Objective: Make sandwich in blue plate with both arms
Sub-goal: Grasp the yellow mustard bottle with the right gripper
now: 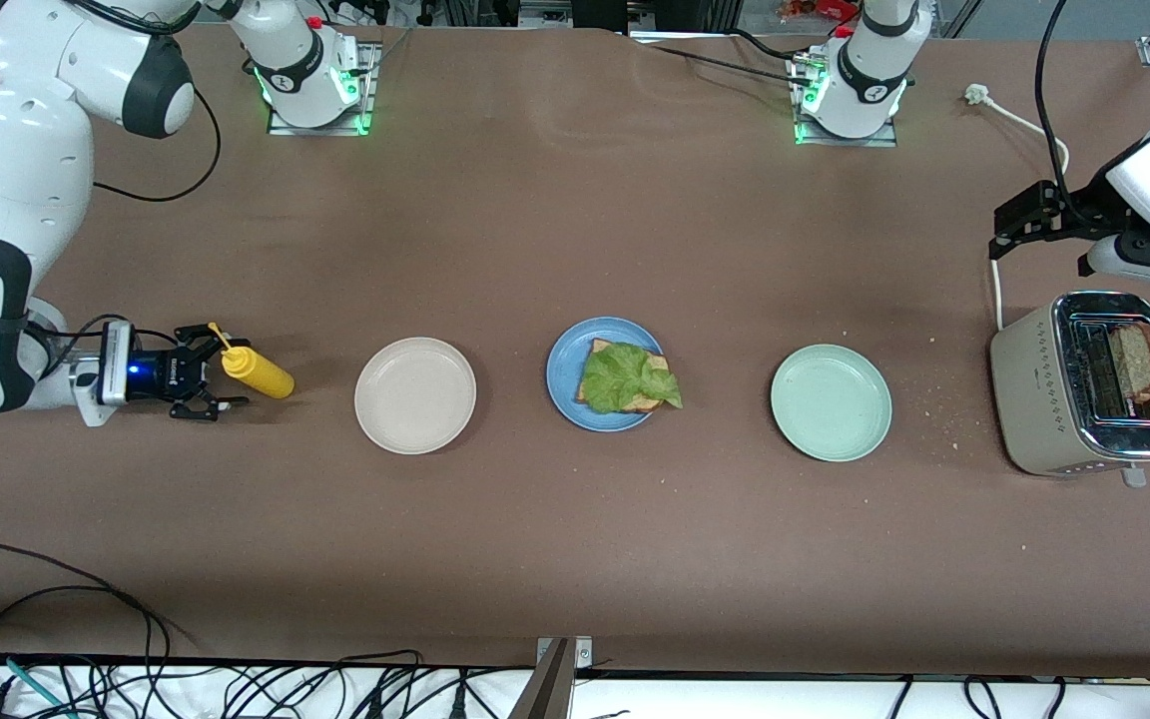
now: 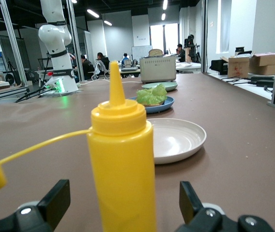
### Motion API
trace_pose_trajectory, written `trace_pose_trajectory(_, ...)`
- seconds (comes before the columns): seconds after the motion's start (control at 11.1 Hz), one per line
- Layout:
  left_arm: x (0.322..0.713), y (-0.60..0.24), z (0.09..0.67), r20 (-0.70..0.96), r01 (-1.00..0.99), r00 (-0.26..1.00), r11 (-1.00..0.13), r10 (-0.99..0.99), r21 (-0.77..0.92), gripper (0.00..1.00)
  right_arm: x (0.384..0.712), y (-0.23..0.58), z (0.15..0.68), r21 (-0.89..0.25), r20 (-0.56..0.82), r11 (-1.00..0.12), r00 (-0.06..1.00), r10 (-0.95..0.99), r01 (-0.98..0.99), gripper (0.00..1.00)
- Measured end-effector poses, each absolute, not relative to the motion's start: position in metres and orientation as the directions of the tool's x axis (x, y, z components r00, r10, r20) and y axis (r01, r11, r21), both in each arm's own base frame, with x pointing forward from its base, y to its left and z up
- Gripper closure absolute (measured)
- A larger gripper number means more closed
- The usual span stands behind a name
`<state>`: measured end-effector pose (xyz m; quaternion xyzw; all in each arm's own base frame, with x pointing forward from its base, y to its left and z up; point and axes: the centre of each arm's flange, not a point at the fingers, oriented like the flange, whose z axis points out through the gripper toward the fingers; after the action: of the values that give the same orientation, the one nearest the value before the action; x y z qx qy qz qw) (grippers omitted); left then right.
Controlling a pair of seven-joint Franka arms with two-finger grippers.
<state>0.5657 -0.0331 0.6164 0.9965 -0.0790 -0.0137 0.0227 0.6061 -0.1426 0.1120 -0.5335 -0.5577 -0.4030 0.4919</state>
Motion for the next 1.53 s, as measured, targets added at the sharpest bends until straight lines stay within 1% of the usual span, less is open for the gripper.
trace_pose_trajectory(0.27,0.566,-0.03,0.618,-0.02,-0.151,0.988,-0.987,-0.152,0.047,0.0,0.609,-0.124,0.1,-0.068,0.987,0.106,0.051,0.155,0.992,0.0)
trace_pose_trajectory(0.45,0.566,-0.026,0.618,-0.02,-0.145,0.989,-0.988,-0.146,0.047,0.0,0.607,-0.12,0.096,-0.069,0.988,0.112,0.052,0.148,0.991,0.04)
trace_pose_trajectory(0.72,0.566,-0.023,0.619,-0.019,-0.14,0.99,-0.989,-0.141,0.047,0.0,0.606,-0.119,0.093,-0.075,0.988,0.117,0.058,0.14,0.99,0.48)
trace_pose_trajectory(0.9,0.566,-0.022,0.619,-0.019,-0.137,0.99,-0.989,-0.138,0.047,0.0,0.61,-0.115,0.098,-0.107,0.985,0.12,0.089,0.146,0.987,0.7)
trace_pose_trajectory(0.99,0.566,-0.022,0.619,-0.019,-0.137,0.99,-0.989,-0.138,0.047,0.0,0.617,-0.109,0.106,-0.128,0.982,0.124,0.109,0.153,0.984,0.79)
trace_pose_trajectory(1.17,0.566,-0.022,0.619,-0.018,-0.137,0.99,-0.989,-0.138,0.047,0.0,0.643,-0.092,0.14,-0.193,0.967,0.132,0.166,0.192,0.972,0.82)
trace_pose_trajectory(1.35,0.566,-0.021,0.619,-0.018,-0.135,0.99,-0.99,-0.136,0.047,0.0,0.678,-0.071,0.193,-0.249,0.94,0.105,0.214,0.266,0.963,0.93)
trace_pose_trajectory(1.53,0.566,-0.02,0.62,-0.018,-0.134,0.991,-0.99,-0.135,0.047,0.0,0.711,-0.038,0.246,-0.27,0.923,0.067,0.238,0.303,0.961,0.93)
